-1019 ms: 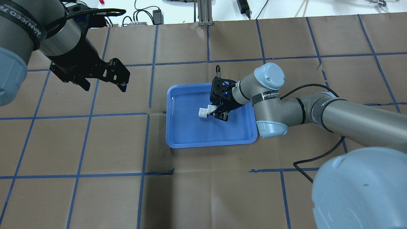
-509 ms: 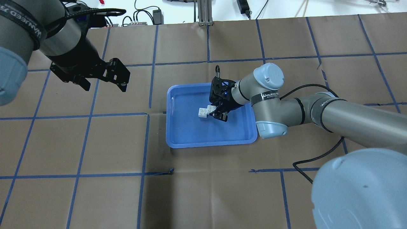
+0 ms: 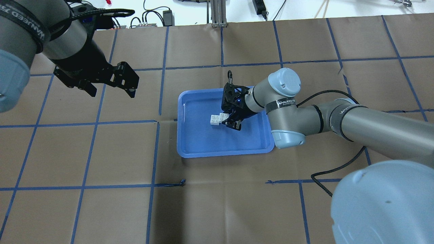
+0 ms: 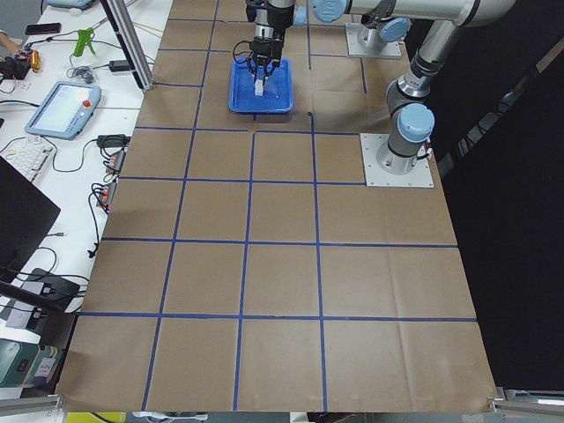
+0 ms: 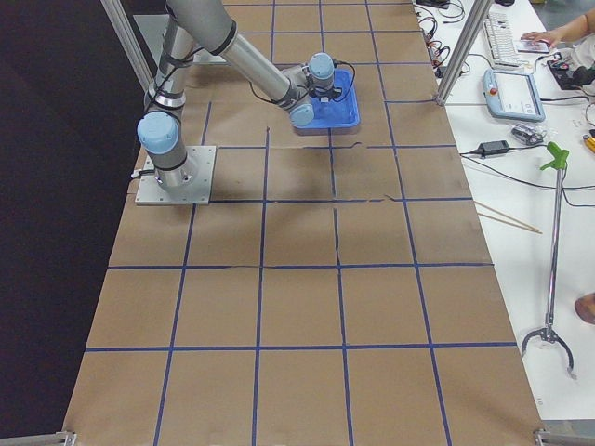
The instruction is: Assemble white blocks and place on blue tray
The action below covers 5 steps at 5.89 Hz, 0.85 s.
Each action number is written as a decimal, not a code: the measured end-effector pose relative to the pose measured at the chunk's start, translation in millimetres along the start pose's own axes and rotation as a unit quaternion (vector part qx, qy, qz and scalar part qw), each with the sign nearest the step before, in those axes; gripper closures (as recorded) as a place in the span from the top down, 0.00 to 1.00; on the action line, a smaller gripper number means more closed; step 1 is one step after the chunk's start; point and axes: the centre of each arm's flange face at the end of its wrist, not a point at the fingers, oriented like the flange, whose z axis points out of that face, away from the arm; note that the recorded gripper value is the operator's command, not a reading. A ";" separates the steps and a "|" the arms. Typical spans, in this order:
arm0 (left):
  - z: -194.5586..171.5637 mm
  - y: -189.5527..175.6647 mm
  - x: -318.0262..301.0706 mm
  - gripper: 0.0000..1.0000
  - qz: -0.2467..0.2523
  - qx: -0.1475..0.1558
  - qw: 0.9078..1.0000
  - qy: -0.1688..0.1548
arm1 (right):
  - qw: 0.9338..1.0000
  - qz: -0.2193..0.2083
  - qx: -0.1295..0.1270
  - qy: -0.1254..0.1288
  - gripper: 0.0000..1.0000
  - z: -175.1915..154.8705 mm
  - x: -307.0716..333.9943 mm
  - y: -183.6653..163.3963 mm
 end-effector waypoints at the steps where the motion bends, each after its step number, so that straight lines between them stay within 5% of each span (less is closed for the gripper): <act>1: -0.1 0.1 -0.1 0.99 0.000 0.000 1.000 0.000 | 1.000 0.001 -0.001 -0.001 0.32 1.3 -2.4 1.3; 5: -0.5 0.4 -0.1 0.99 -0.001 0.000 1.000 -0.001 | 1.000 0.001 0.000 -0.002 0.32 3.4 -7.3 4.1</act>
